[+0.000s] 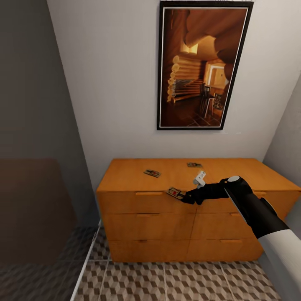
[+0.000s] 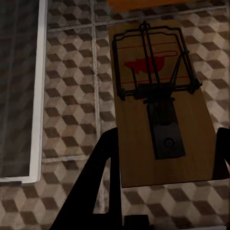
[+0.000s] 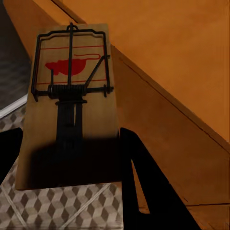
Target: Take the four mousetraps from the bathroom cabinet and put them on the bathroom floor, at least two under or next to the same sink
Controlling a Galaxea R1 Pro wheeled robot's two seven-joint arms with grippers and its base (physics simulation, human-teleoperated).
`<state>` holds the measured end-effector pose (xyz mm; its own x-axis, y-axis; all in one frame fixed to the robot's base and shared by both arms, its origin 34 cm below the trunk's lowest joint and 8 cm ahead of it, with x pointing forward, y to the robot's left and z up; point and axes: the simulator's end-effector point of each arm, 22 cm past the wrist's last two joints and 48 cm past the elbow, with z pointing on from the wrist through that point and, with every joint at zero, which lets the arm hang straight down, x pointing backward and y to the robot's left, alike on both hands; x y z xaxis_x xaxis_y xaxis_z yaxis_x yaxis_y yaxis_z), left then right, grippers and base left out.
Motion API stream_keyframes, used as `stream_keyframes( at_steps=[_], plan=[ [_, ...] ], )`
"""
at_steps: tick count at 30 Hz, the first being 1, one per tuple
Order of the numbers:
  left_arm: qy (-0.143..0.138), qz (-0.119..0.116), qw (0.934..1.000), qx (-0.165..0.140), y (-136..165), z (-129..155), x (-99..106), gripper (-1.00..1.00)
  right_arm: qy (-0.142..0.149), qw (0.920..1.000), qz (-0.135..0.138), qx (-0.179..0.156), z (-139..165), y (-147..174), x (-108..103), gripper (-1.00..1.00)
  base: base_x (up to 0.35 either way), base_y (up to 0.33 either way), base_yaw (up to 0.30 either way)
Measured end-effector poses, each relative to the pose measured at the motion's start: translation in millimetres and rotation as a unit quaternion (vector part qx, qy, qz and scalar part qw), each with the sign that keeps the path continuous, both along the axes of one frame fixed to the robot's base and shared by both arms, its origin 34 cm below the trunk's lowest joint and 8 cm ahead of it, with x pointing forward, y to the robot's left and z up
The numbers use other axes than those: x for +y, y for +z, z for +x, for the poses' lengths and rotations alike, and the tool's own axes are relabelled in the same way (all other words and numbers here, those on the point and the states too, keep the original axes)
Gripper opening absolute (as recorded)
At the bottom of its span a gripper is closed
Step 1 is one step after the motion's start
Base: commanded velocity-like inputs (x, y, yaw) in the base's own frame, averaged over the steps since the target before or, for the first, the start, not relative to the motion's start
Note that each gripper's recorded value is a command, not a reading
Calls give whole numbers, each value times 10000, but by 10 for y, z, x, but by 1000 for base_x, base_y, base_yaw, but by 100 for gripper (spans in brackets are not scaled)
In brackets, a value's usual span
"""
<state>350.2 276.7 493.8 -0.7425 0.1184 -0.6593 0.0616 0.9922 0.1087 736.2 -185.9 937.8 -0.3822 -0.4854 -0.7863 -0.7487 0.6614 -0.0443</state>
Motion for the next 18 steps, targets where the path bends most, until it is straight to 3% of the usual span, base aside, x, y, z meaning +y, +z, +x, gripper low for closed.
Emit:
stream_keyframes(
  at_steps=[18],
  plan=[
    [1, 0, 10000, 2, -1, -4, -1, -100, 2, 10000, -10, -4, 0, -4, 0, -100, -338, 0, 0]
  ],
)
